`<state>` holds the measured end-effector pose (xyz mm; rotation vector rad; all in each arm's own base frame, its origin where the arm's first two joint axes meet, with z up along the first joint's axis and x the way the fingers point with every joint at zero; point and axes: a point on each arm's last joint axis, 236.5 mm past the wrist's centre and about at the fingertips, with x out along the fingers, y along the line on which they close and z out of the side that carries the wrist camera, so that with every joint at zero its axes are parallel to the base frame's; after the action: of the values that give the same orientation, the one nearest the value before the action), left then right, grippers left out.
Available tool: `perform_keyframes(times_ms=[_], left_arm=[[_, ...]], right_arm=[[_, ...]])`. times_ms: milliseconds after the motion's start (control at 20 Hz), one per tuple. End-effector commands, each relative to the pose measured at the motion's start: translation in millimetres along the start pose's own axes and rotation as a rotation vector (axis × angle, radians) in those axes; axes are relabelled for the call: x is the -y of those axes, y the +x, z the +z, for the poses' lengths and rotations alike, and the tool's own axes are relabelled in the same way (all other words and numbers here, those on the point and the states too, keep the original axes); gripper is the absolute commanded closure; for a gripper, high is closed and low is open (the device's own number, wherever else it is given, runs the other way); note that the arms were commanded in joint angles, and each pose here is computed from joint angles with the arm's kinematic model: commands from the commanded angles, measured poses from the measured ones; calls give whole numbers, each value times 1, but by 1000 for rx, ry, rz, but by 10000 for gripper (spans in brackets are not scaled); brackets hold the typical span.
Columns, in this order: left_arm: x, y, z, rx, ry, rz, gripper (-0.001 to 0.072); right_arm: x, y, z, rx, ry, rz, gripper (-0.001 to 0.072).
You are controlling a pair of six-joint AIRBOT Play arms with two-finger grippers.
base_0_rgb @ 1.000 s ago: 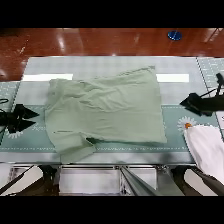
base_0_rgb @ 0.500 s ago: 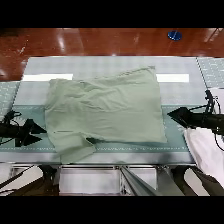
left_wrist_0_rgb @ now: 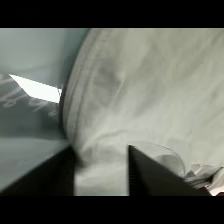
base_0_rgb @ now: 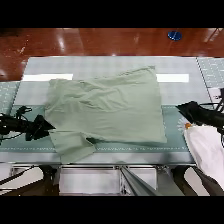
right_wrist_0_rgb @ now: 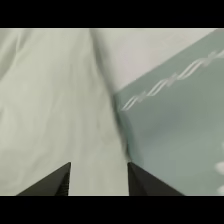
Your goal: Fold the shirts.
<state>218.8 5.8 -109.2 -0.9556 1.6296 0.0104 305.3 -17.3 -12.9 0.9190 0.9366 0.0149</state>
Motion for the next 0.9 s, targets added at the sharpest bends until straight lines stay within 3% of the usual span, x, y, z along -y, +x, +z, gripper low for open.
perform_keyframes(times_ms=[0,50,150,500,850], left_arm=[[2,9,3,-5,31,22,607],[2,8,4,-3,37,21,676],[3,8,4,-3,51,20,688],[3,8,1,-17,51,17,688],[4,8,0,-19,52,17,688]], right_arm=[[38,-25,8,12,59,-79,302],[61,-29,-9,-56,55,-170,302],[87,-28,-44,-163,123,-272,303],[76,-5,-137,-489,37,-284,302],[62,25,-164,-606,34,-244,303]])
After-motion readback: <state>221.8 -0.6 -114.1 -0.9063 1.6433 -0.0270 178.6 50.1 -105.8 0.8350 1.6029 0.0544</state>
